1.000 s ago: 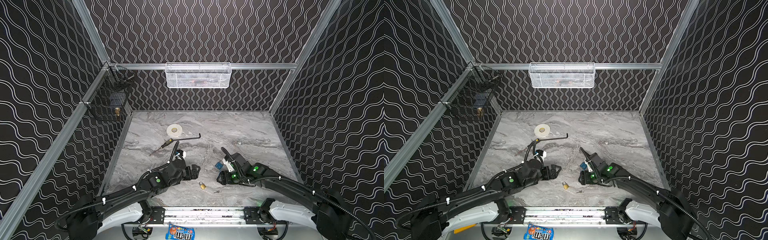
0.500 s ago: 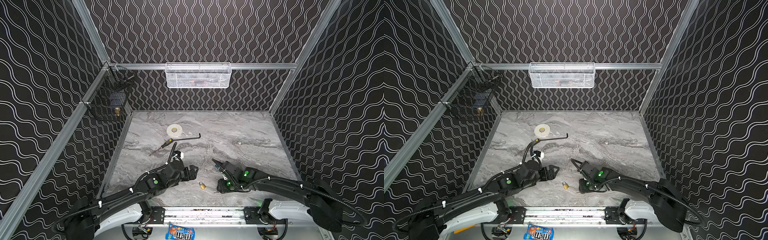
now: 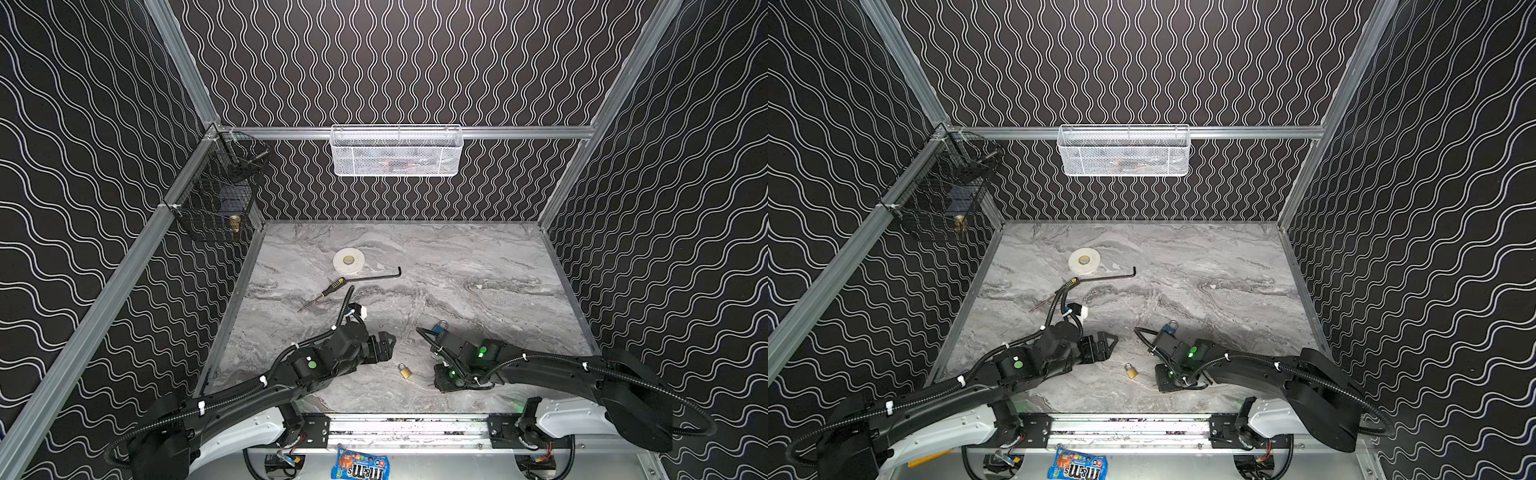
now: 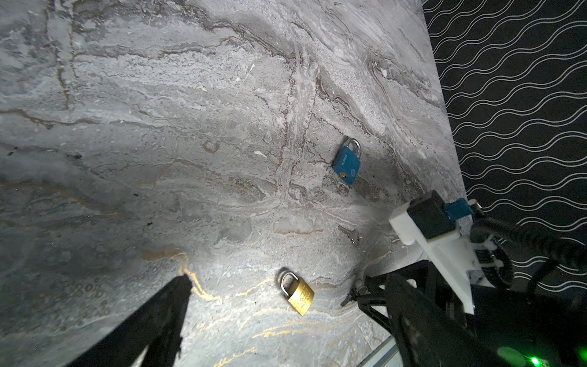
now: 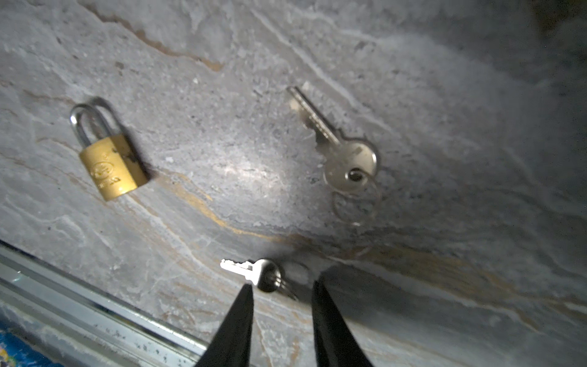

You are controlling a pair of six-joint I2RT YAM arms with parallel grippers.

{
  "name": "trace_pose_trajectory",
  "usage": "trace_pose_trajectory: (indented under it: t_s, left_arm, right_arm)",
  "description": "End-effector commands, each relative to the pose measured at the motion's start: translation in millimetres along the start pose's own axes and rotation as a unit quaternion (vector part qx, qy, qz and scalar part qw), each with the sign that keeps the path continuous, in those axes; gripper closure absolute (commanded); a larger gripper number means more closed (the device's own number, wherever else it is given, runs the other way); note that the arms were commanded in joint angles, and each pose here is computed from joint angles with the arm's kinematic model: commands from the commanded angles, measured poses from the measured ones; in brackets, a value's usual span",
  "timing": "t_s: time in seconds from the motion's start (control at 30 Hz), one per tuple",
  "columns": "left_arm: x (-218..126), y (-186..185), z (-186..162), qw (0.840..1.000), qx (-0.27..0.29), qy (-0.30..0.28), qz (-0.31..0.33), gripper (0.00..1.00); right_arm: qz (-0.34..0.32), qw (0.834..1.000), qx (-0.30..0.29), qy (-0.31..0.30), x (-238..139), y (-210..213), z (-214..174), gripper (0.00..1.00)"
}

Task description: Unlock with the key

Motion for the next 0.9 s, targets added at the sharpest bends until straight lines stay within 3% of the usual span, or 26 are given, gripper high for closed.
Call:
trace_pose_trajectory:
  t_s: [0.0,0.87]
  left_arm:
    - [0.3,2.5,-0.7,1.0,-0.004,0.0,0.006,0.01]
    - [-4.6,2.0,1.0,1.0,-0.008,-0.005,0.003,0.01]
  right_arm:
    - [-0.002,1.0,0.005,-0.01,0.4,1.5,4.1,0.69]
    - [0.016,1.0,0.011,-0.017,1.9,3.2,3.1,0.9]
Point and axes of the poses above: each gripper's point midway between its finger pads, its own x axis out along the fingers, its own y axis along the line the jaws close on, z = x × y, the point moved 4 cm from there along -x, back along the fingers
